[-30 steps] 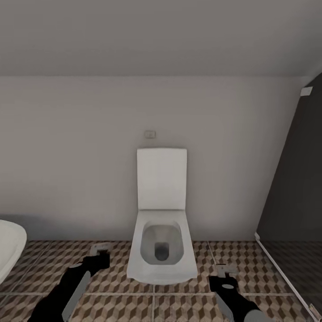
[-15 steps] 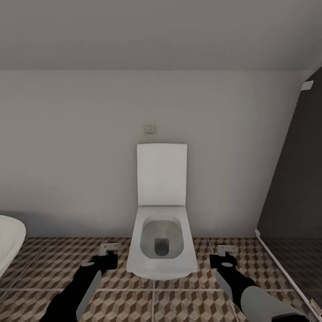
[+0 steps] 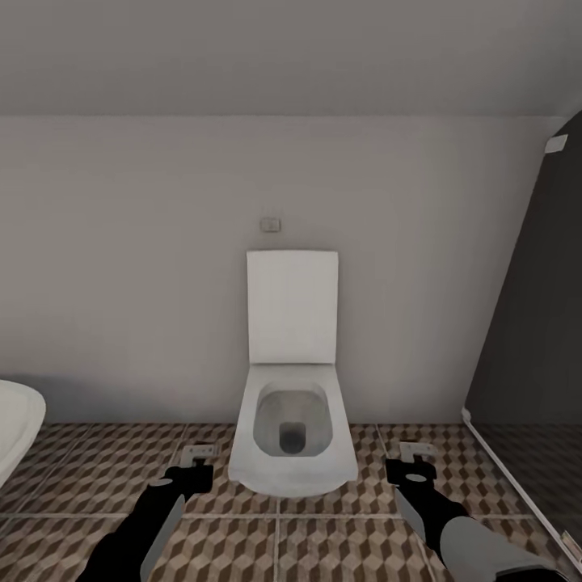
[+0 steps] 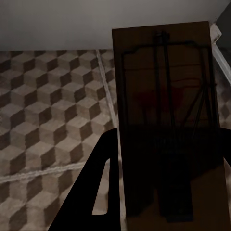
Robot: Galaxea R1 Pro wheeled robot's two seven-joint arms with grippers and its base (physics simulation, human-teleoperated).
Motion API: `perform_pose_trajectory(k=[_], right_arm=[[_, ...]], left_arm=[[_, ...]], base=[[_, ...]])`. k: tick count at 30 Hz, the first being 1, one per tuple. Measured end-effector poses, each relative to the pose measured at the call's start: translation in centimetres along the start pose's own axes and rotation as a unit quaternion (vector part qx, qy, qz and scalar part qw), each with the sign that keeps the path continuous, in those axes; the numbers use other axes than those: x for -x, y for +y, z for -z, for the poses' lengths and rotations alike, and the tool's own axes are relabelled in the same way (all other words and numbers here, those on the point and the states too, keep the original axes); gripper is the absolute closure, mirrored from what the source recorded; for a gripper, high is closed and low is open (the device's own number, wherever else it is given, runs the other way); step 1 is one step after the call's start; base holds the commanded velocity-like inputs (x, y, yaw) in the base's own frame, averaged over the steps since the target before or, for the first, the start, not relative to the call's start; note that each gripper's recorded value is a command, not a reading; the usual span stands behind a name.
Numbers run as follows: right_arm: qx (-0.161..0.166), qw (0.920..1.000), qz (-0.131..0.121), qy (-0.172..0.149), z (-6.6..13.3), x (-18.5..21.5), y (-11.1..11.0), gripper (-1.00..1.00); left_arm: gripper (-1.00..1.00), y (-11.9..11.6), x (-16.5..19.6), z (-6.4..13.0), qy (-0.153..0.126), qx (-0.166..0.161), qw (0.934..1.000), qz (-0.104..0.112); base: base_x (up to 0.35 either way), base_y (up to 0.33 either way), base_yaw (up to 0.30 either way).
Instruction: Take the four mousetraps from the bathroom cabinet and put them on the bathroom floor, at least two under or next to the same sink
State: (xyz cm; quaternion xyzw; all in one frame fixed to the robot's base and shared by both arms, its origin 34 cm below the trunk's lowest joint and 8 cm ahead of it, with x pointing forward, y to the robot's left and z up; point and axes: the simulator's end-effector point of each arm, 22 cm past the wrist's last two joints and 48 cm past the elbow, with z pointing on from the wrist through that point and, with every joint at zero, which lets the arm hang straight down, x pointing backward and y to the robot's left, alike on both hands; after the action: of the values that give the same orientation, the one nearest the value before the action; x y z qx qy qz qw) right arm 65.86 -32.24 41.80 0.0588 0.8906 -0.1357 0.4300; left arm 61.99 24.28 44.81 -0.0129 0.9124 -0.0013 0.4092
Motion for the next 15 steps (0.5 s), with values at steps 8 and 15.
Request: perform_pose_trajectory(k=[8, 15], right_arm=[[0.006, 1.0000, 0.006, -0.001, -0.7, -1.7, 0.7, 1.00], [0.015, 0.9998, 0.011, 0.003, -1.3, -3.3, 1.2, 1.00]], left_arm=[[1.00, 0.0, -1.7, -0.8, 0.000, 0.000, 1.0000, 0.000], [1.00, 0.0, -3.1, -1.6, 0.001, 0.000, 1.0000, 0.000]], base=[[0.000, 0.000, 0.000], [0.000, 0.000, 0.000]])
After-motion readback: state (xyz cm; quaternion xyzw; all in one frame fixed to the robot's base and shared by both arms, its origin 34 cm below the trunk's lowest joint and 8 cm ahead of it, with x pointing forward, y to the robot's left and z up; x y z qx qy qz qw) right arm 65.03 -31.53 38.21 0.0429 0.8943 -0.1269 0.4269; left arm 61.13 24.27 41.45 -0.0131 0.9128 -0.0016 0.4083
